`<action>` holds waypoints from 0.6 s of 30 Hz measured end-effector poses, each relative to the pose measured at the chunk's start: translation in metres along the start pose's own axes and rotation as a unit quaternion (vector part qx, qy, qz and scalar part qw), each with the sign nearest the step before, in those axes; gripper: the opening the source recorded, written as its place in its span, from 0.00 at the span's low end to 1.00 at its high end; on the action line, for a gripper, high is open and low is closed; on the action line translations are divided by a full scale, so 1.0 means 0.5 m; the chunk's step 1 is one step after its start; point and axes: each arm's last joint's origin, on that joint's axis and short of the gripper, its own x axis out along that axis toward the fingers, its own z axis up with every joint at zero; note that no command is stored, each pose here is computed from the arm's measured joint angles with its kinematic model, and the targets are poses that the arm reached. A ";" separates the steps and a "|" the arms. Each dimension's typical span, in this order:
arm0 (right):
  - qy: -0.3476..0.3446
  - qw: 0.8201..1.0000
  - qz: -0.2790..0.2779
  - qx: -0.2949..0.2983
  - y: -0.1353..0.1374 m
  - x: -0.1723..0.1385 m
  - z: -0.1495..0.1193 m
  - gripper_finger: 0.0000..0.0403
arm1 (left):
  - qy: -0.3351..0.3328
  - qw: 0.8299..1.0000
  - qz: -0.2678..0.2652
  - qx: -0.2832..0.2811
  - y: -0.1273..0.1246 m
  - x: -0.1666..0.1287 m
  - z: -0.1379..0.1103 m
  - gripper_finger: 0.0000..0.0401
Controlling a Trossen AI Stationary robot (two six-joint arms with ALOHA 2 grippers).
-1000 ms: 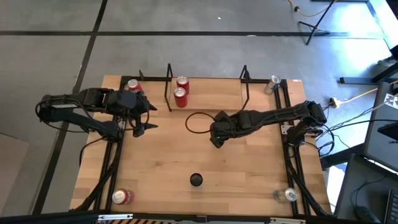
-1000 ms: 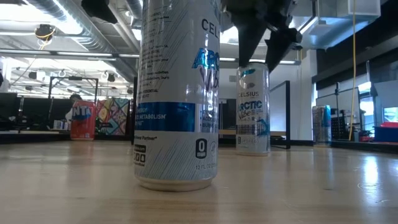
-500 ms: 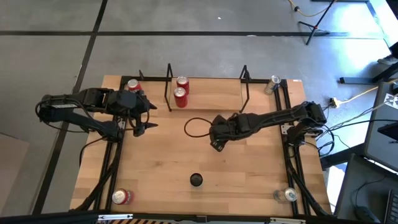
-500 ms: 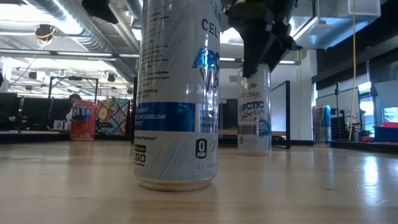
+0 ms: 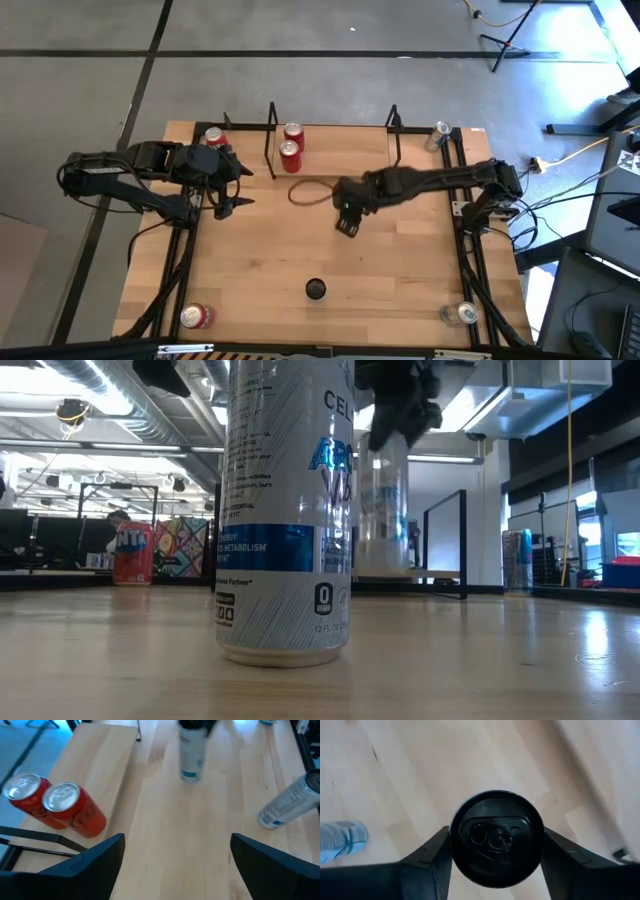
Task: Place canned beverage on shelf
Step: Put the right white and blue soda can on the shelf
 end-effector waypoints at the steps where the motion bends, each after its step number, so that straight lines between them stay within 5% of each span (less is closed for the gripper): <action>1: -0.007 1.000 0.002 0.001 -0.007 -0.007 0.010 0.54 | 0.002 1.000 -0.007 0.000 -0.001 0.000 0.000 0.88; 18: -0.144 0.988 -0.056 -0.014 -0.223 -0.078 0.158 0.54 | -0.002 1.000 0.005 -0.003 0.001 0.000 0.001 0.88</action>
